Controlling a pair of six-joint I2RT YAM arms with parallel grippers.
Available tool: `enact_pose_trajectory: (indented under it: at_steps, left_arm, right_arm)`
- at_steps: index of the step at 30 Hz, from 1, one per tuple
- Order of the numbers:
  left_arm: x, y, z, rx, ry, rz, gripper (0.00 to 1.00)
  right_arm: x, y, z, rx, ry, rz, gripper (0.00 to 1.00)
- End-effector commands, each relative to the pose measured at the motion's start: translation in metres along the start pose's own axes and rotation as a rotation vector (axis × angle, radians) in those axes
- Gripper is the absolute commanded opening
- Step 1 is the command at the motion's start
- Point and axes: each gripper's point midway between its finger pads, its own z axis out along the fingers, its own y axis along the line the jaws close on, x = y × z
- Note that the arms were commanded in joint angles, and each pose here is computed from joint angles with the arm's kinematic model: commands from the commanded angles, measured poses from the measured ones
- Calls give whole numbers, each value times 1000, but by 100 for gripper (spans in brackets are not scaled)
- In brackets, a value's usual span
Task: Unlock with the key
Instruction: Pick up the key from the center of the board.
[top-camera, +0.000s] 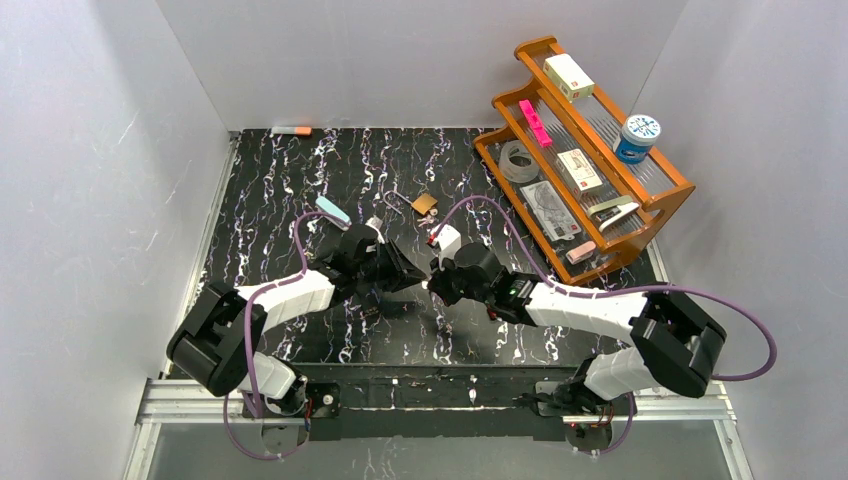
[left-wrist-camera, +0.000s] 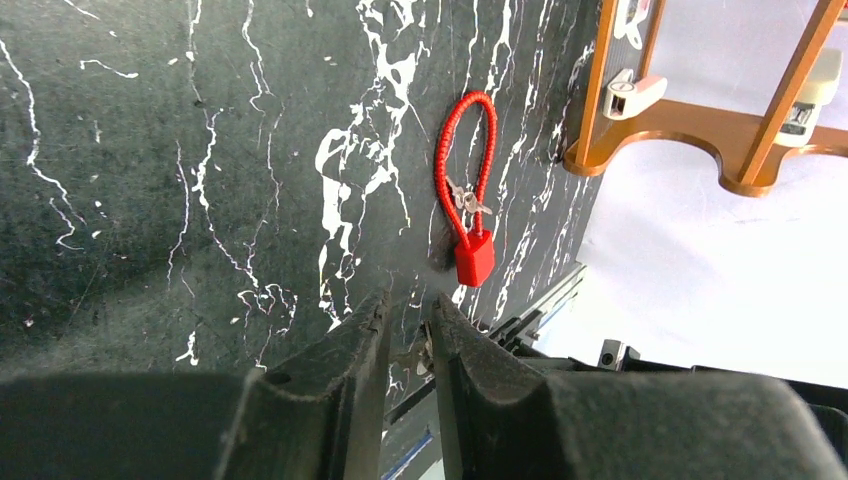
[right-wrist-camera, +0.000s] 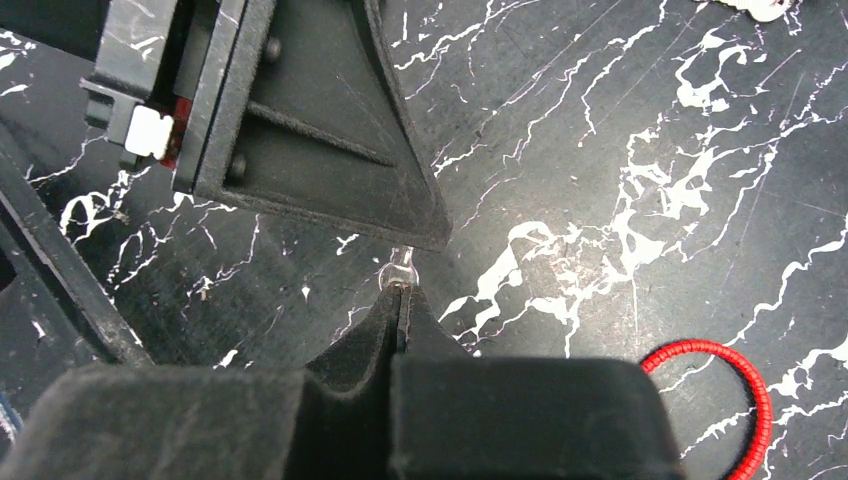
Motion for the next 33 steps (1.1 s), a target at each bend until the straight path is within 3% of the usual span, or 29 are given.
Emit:
enact_pose_trajectory:
  at_steps: [1,10,13,17,19,21,27,33]
  left_arm:
    - [3,-14,-9,65,24,67,18]
    - [8,-21,-14,100,50,72,1]
    - [7,-22,-13,108,46,90,0]
    - [3,-30,-18,151,17,146,0]
    - [1,-35,-22,169,-1,188,0]
    - [0,-43,-28,201,-9,238,0]
    - [3,-92,-58,388,-15,403,0]
    - [13,-141,-100,580,-14,580,0]
  right_arm:
    - [-35,9,-6,-42,-101,24,1]
    - [-40,8,-10,-62,-115,65,1]
    - [-39,8,-12,-68,-113,78,1]
    - [-40,6,-20,-78,-118,148,52]
    - [-49,10,-31,-117,-161,198,65]
    - [-61,12,-42,-155,-214,267,71]
    - [-98,22,-70,-322,-334,499,73]
    - [-129,54,-98,-540,-417,494,66]
